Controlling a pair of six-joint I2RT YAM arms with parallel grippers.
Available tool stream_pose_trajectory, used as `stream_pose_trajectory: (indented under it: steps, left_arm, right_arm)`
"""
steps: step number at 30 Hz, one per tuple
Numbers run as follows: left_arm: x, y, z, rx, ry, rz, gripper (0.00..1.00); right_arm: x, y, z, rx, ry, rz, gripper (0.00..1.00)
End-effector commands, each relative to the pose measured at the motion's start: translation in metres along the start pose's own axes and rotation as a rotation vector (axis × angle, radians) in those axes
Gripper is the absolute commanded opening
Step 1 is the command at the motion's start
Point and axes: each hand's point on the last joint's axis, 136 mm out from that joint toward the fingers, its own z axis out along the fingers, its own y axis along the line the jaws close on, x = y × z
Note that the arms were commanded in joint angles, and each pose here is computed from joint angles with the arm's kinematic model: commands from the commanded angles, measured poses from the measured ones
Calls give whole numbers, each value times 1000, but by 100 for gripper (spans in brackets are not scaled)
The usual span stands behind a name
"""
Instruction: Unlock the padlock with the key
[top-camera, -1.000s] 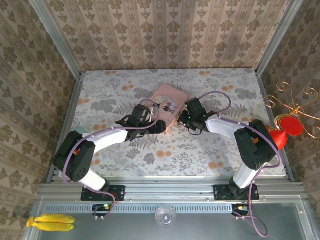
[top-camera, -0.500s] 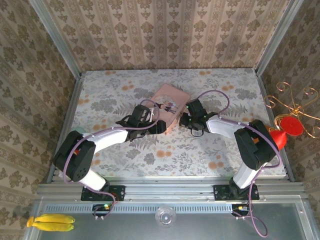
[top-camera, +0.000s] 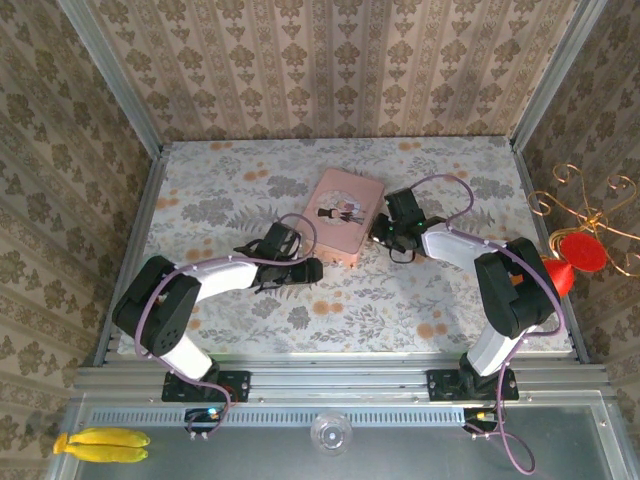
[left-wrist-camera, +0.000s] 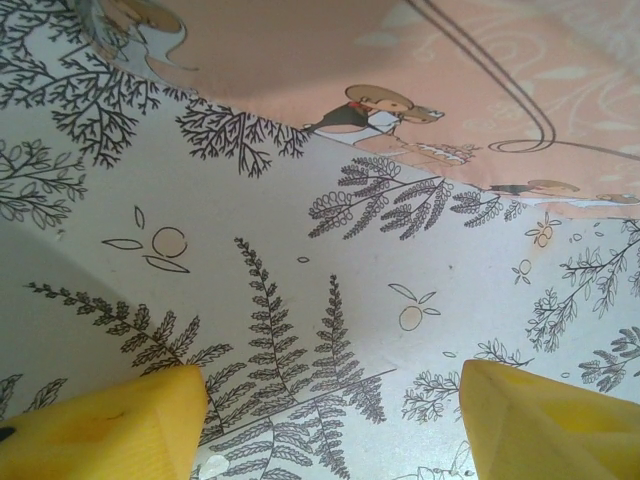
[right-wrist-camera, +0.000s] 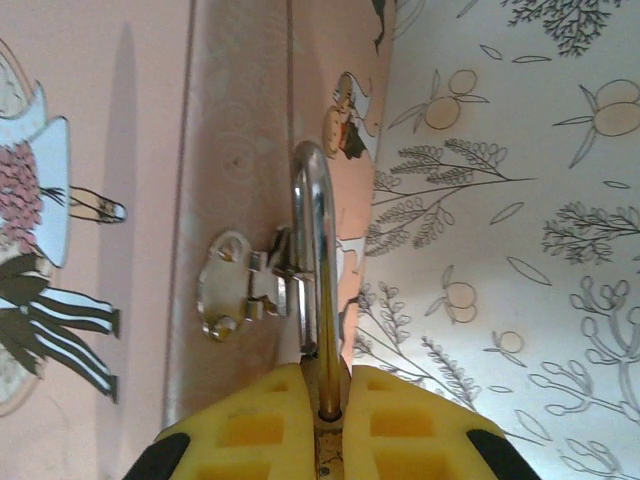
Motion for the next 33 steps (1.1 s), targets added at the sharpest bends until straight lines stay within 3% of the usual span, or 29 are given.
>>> stream_pose_trajectory:
  steps: [1, 15, 22, 26, 33]
  left_arm:
    - [14, 11, -2, -42, 50, -9, 69]
    - [-25, -12, -58, -14, -163, 19, 75]
    - [-59, -9, -75, -169, -234, 46, 80]
    - [-77, 3, -67, -273, -227, 67, 83]
    - [-91, 8, -42, -318, -178, 85, 84]
  right_arm:
    - [-15, 18, -10, -72, -45, 64, 0]
    - [-20, -11, -23, 75, -41, -37, 0]
    - [-28, -8, -30, 34, -42, -42, 0]
    - [-35, -6, -28, -18, -36, 22, 0]
    - [-39, -12, -27, -4, -37, 51, 1]
